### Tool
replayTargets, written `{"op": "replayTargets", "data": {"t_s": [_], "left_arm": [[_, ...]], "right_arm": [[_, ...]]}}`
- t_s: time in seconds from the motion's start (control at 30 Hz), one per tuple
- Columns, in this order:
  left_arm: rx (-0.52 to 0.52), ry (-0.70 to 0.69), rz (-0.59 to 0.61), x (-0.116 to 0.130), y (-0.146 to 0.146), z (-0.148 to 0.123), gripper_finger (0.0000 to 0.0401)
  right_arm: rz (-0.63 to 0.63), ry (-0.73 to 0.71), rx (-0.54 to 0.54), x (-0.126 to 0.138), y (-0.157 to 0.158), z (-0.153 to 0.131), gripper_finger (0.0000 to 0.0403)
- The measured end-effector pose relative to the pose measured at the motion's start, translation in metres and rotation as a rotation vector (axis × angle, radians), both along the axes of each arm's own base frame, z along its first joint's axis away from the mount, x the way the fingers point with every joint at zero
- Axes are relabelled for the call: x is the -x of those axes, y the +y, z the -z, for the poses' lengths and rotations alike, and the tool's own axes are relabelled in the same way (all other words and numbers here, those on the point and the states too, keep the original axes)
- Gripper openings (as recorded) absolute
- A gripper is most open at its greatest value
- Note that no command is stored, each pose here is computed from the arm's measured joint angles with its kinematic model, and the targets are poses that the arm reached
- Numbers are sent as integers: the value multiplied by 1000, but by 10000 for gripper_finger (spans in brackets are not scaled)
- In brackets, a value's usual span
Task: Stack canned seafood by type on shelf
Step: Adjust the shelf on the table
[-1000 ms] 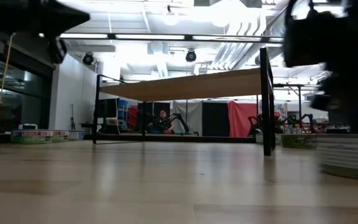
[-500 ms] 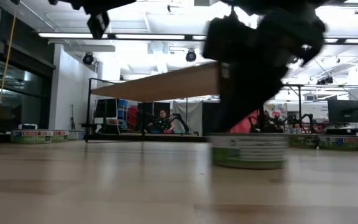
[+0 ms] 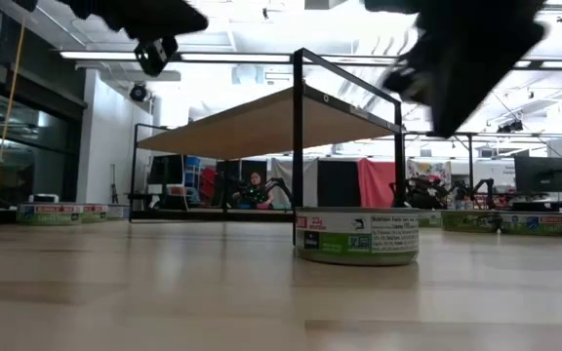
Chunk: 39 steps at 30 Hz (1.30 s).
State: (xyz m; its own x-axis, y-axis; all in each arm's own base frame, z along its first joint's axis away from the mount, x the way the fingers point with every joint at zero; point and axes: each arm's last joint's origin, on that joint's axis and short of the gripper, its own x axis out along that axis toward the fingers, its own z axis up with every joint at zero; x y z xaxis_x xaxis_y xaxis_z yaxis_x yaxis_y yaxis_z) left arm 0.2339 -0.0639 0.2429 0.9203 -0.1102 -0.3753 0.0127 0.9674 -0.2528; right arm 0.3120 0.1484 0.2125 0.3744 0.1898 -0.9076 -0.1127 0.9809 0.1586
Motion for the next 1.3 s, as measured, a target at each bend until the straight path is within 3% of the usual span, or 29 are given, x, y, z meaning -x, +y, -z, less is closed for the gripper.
{"op": "replayTargets", "data": {"t_s": [0.27, 0.47, 0.63, 1.0, 1.3], "left_arm": [[-215, 156, 84, -26, -16, 46, 1], [-374, 153, 78, -59, -17, 49, 1], [-475, 149, 100, -86, -14, 52, 1], [-579, 103, 77, -134, 2, 50, 1], [-562, 121, -4, -154, 27, 43, 1]], "right_arm": [[305, -98, 26, 60, 5, -30, 0], [437, -183, 61, 80, 3, -38, 0], [449, -182, 80, 81, 2, -35, 0], [450, -174, 88, 81, 1, -34, 0], [460, -197, 48, 78, 3, -36, 0]]}}
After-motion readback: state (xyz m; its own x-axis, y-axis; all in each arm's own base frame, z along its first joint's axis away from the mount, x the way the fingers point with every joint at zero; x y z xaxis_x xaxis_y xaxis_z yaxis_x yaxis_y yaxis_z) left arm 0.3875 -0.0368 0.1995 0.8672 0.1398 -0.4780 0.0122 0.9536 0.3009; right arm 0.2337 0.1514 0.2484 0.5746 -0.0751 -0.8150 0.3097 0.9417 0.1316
